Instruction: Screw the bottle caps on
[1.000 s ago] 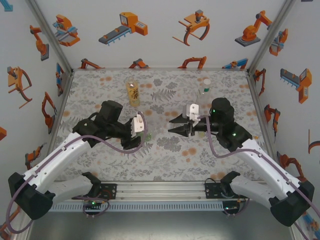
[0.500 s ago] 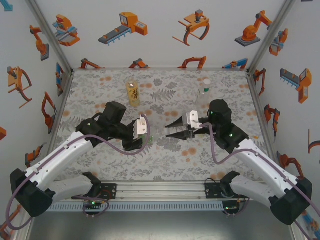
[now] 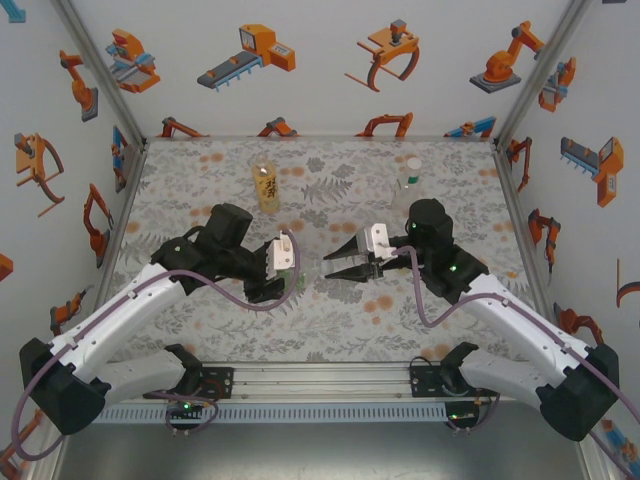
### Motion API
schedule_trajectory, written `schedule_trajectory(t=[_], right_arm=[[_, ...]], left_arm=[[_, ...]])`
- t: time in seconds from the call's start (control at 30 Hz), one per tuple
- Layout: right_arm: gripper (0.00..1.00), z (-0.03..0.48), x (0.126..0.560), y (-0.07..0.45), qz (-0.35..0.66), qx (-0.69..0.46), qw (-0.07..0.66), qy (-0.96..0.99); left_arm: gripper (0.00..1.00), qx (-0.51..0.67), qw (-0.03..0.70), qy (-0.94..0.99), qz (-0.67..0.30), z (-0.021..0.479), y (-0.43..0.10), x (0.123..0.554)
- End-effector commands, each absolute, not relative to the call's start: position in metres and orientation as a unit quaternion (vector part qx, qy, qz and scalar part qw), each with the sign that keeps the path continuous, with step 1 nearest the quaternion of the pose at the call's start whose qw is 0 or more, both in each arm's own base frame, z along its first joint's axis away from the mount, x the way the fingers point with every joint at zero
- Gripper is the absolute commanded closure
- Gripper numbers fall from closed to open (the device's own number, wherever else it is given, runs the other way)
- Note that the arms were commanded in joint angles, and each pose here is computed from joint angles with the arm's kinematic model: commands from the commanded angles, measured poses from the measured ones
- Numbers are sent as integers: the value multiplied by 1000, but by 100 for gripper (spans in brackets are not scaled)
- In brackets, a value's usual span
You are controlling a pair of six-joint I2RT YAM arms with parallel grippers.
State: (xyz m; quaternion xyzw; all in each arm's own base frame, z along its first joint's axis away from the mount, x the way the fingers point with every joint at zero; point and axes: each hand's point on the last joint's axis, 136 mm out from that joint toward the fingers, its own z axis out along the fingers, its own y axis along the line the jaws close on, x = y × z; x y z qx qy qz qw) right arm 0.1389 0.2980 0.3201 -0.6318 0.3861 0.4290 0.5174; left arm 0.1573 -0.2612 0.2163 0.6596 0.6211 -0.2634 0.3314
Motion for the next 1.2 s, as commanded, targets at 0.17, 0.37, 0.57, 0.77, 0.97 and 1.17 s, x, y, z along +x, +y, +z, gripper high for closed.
schedule_trajectory(t=[0.17, 0.37, 0.57, 0.77, 0.97, 1.17], right_arm=[[98, 322, 129, 301, 439, -645, 516, 353], [100, 322, 134, 302, 430, -642, 522, 362], [100, 325, 135, 302, 427, -641, 525, 363], [100, 327, 128, 302, 441, -646, 515, 350], [100, 327, 120, 302, 463, -653, 495, 339], [100, 326, 119, 304, 466, -654, 490, 339]], left_arm=[[100, 678, 354, 569, -303, 239, -268, 139], [100, 683, 353, 559, -311, 241, -268, 134], [100, 686, 348, 558, -310, 238, -268, 132], [100, 689, 346, 556, -311, 239, -268, 130], [100, 691, 344, 554, -312, 239, -268, 128], [100, 692, 342, 554, -312, 239, -268, 127]])
